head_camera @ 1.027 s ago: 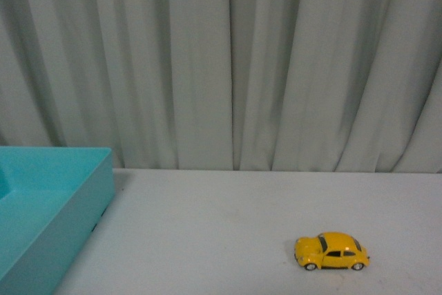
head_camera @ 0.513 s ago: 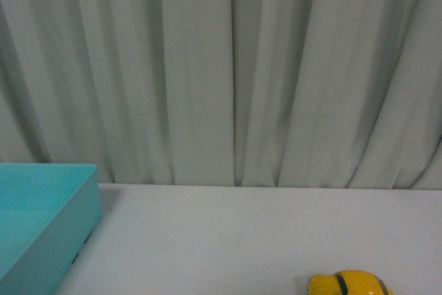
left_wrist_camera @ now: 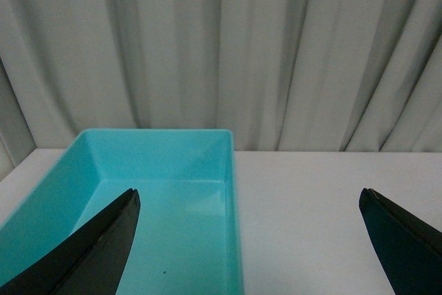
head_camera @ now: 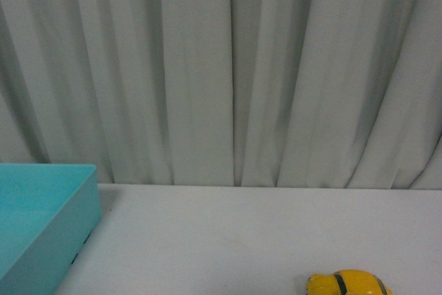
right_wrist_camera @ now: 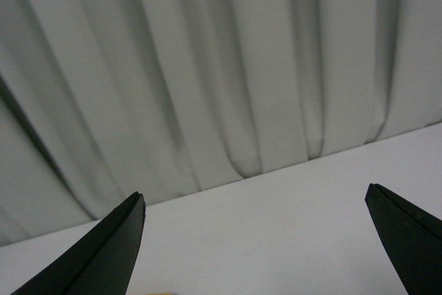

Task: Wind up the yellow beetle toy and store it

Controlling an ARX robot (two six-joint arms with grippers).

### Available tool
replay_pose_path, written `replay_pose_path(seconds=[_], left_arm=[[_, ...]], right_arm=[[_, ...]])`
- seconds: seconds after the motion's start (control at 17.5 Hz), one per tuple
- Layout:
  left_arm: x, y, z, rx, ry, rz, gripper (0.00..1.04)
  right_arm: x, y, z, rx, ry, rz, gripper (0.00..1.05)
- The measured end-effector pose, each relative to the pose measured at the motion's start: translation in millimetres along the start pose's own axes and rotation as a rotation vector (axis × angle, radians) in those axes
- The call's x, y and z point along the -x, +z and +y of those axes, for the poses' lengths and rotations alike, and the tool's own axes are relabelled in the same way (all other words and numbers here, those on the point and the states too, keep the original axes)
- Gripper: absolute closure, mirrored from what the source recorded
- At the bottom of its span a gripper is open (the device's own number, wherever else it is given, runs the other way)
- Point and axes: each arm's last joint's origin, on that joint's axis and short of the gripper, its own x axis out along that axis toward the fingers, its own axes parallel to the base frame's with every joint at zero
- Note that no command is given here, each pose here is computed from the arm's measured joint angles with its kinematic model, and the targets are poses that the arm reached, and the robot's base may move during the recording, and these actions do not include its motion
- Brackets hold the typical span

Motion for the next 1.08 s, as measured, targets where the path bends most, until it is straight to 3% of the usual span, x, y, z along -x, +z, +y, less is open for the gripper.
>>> replay_pose_path(seconds=[0.17,0.23,0.34,0.46,0.57,0.63,0.68,0.8,1.08], left_arm=[[0,0,0,0.000,0.000,0.000,0.07],[0,0,0,0.000,-0.001,0.000,0.07],[0,0,0,0.000,0.000,0.000,0.07],[0,0,0,0.000,0.000,0.000,0.07],[0,0,0,0.000,0.000,0.000,0.07],[0,0,0,0.000,0.000,0.000,0.07],[0,0,0,0.000,0.000,0.000,0.07],[0,0,0,0.000,0.000,0.000,0.07],[0,0,0,0.000,0.000,0.000,0.07]], right_arm=[[-45,24,-51,0.026,-0.078,-0.056,0.07],[-68,29,-60,0.036,-0.064,-0.062,0.07],[-120,13,-55,0.016,0.040,0.079,0.07],[-172,15,-25,0.099,0.290,0.152,0.07],[-214,19,11,0.278,0.586,0.132,0.07],[-233,7,24,0.363,0.779,0.195,0.07],[-243,-4,24,0.415,0.897,0.255,0.07],[-261,-15,23,0.511,1.067,0.321,0.07],[-278,-53,12,0.710,1.319,0.528,0.07]])
